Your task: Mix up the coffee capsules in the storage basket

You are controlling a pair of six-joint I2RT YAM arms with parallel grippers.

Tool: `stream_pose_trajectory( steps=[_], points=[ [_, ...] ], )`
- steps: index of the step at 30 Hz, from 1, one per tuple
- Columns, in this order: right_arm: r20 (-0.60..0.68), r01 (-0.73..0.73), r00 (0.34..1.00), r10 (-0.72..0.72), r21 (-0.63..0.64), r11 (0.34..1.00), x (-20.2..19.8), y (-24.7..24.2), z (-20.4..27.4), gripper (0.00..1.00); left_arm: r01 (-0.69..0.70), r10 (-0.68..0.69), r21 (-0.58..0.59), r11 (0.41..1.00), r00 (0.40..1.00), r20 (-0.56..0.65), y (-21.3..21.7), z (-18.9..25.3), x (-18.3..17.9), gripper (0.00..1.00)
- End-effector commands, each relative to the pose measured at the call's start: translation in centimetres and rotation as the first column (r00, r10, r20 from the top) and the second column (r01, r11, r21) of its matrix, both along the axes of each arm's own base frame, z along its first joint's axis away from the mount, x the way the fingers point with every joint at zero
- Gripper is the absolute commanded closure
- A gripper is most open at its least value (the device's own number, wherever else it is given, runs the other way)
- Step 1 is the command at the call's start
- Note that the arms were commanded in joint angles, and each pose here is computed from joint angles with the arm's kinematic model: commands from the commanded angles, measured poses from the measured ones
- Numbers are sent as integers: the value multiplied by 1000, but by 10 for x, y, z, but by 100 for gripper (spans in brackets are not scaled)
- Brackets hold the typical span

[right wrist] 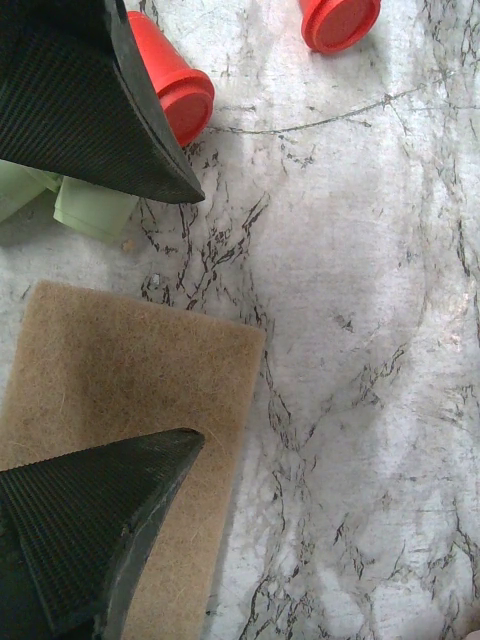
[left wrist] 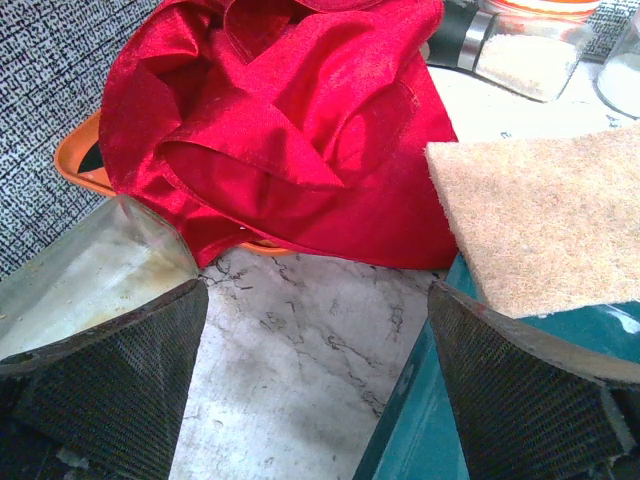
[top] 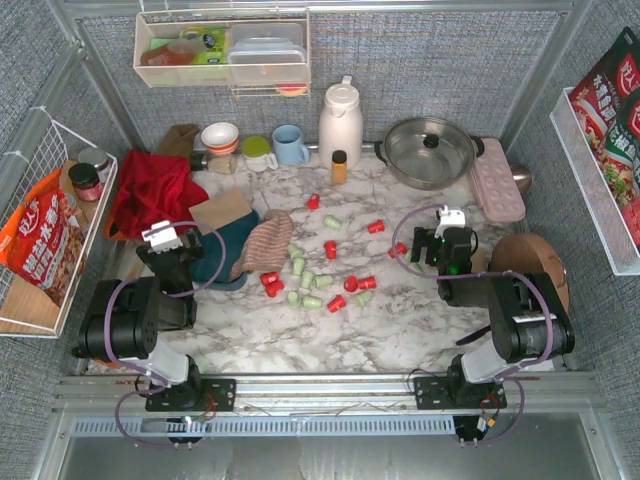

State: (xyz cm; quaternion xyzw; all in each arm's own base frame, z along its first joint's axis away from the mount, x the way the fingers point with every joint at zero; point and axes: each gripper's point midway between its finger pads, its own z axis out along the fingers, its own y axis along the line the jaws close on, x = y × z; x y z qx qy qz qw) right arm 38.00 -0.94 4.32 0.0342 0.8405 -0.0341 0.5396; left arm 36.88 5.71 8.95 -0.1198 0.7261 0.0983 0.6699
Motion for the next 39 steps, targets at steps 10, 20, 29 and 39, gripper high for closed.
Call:
stream_pose_trajectory(
  steps=[10, 20, 29, 39],
  points=[
    [26, -7, 1000, 7, 0, 1000, 3, 1, 6, 1, 6, -6, -3, 1000, 1000, 23, -1, 5, 3, 1],
    [25, -4, 1000, 4, 23, 1000, 4, -1, 6, 1, 13, -12, -16, 1000, 1000, 19, 1, 4, 3, 1],
    [26, 19, 999, -19, -4, 1000, 5, -3, 10, 1, 40, -40, -1, 999, 999, 31, -3, 8, 1, 1],
    [-9, 211, 977, -211, 0, 977, -11, -23, 60, 1, -155, 143, -69, 986, 978, -152, 22, 57, 13, 1]
  ],
)
